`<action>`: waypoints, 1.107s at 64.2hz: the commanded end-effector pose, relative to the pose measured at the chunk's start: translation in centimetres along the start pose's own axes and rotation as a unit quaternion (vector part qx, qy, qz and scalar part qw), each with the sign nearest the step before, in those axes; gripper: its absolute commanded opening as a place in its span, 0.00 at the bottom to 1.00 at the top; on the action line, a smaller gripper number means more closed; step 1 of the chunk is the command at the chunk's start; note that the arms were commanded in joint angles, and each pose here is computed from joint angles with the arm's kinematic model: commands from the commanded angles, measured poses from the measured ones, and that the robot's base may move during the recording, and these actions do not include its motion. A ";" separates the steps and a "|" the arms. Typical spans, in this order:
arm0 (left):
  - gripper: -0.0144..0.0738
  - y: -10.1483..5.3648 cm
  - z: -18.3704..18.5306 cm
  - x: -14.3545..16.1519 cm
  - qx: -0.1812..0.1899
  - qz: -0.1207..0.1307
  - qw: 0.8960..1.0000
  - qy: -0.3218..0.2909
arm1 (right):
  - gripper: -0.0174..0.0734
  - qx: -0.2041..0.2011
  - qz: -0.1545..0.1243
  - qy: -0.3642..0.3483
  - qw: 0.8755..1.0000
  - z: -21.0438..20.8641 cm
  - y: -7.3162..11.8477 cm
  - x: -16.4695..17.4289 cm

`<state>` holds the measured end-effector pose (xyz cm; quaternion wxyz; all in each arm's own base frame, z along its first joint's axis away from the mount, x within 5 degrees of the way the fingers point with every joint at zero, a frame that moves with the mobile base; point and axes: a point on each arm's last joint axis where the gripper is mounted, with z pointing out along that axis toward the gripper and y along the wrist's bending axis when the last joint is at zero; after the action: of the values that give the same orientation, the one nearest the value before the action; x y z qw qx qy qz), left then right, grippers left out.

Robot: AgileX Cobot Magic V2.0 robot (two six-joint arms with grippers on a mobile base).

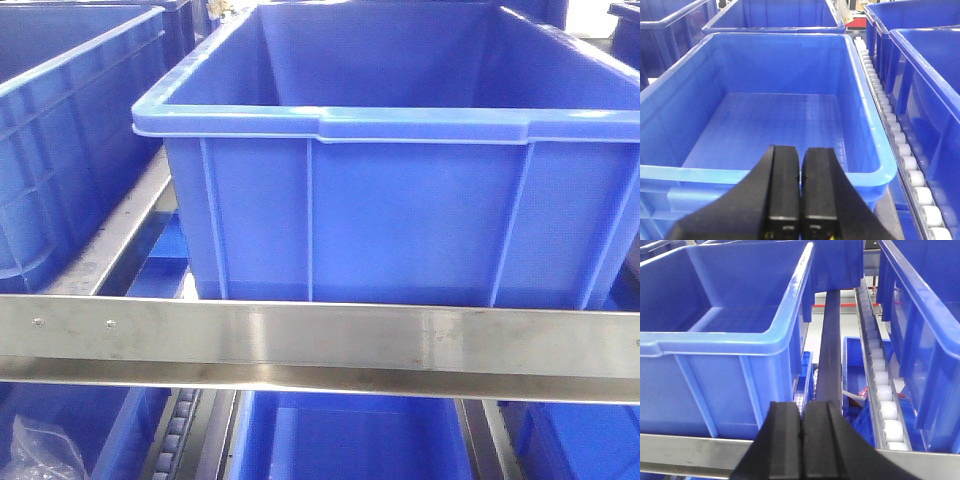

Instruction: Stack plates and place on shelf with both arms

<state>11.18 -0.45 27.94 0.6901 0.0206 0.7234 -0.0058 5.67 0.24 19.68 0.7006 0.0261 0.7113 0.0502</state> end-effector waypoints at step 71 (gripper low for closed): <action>0.26 -0.1 -5.5 7.0 -0.004 0.030 0.996 -0.082 | 0.23 0.004 -0.006 -0.057 0.998 -0.2 0.0 -0.9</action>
<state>5.63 -0.28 20.58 0.7168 0.0458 0.6955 0.0163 5.67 0.24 19.68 0.7006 0.0261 0.7113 0.0502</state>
